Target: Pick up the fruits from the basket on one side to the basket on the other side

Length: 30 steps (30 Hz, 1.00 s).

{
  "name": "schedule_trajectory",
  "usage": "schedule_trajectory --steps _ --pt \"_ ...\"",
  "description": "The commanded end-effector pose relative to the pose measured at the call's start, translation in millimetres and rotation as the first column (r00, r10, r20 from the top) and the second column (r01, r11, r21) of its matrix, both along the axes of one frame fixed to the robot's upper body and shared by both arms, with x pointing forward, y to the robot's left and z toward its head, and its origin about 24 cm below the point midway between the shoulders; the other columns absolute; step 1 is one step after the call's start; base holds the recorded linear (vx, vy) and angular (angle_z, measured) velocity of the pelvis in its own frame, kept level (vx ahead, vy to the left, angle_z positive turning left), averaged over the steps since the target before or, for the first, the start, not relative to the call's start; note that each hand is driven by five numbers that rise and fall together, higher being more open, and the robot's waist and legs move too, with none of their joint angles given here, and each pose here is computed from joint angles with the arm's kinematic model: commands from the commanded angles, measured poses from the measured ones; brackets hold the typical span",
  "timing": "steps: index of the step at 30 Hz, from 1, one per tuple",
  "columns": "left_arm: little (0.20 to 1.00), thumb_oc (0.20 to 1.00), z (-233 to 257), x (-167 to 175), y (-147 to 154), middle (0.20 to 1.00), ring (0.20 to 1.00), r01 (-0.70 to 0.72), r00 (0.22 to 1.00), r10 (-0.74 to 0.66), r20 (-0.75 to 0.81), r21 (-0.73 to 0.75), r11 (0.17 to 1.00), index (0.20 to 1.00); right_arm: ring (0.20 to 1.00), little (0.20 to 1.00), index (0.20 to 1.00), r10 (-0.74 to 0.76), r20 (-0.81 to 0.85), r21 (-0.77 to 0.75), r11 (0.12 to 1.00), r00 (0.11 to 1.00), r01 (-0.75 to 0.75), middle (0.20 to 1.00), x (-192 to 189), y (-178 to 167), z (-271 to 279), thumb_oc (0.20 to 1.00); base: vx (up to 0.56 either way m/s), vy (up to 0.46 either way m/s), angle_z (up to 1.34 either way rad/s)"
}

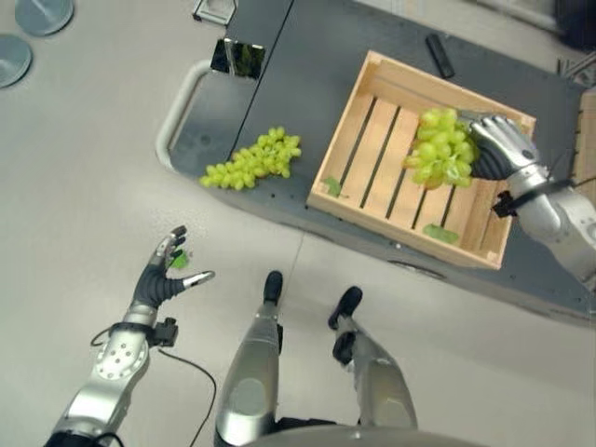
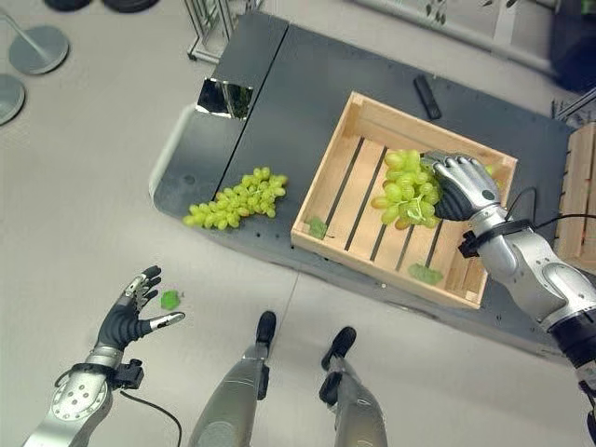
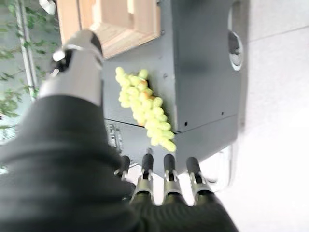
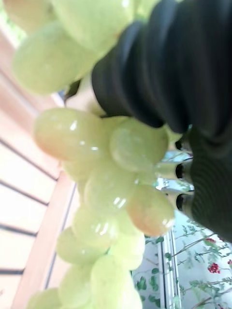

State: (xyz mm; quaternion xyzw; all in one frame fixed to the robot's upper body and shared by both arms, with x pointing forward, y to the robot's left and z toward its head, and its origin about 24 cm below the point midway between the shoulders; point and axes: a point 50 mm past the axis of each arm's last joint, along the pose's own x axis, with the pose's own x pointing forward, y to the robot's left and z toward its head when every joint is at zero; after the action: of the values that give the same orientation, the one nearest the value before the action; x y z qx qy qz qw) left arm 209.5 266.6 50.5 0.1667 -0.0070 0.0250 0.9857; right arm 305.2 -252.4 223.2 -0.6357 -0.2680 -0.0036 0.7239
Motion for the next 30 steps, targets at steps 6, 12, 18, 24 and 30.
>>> schedule_trajectory --steps 6,12,18,24,30 --pt "1.000 1.000 9 -17 18 1.000 1.000 -0.027 0.999 0.025 0.026 0.070 0.997 1.000 0.200 0.200 0.200 0.261 0.080 0.248 0.929 0.962 -0.273 0.200 -22 18 56 0.200 0.08 -0.012 -0.06" --pt "1.000 1.000 8 -23 25 1.000 1.000 -0.030 1.000 0.030 -0.001 0.054 0.998 1.000 0.200 0.200 0.200 0.474 0.026 0.581 0.709 0.880 -0.399 0.200 -29 21 51 0.200 0.08 -0.006 -0.07" --pt "1.000 1.000 7 -28 27 1.000 1.000 -0.010 1.000 0.011 -0.027 0.039 0.999 1.000 0.200 0.200 0.200 0.676 -0.012 0.852 0.393 0.737 -0.347 0.200 -30 29 19 0.200 0.06 0.003 -0.03" --pt "1.000 1.000 17 -25 26 1.000 1.000 0.061 0.998 -0.060 -0.026 0.024 0.998 1.000 0.200 0.200 0.200 0.816 -0.065 0.947 0.231 0.575 -0.221 0.200 -28 52 -11 0.200 0.04 0.017 -0.05" --pt "1.000 1.000 32 -22 32 1.000 1.000 0.102 0.995 -0.103 -0.017 -0.057 0.993 1.000 0.200 0.200 0.200 0.880 -0.086 0.978 0.163 0.467 -0.128 0.200 -30 70 -30 0.200 0.02 0.013 -0.05"
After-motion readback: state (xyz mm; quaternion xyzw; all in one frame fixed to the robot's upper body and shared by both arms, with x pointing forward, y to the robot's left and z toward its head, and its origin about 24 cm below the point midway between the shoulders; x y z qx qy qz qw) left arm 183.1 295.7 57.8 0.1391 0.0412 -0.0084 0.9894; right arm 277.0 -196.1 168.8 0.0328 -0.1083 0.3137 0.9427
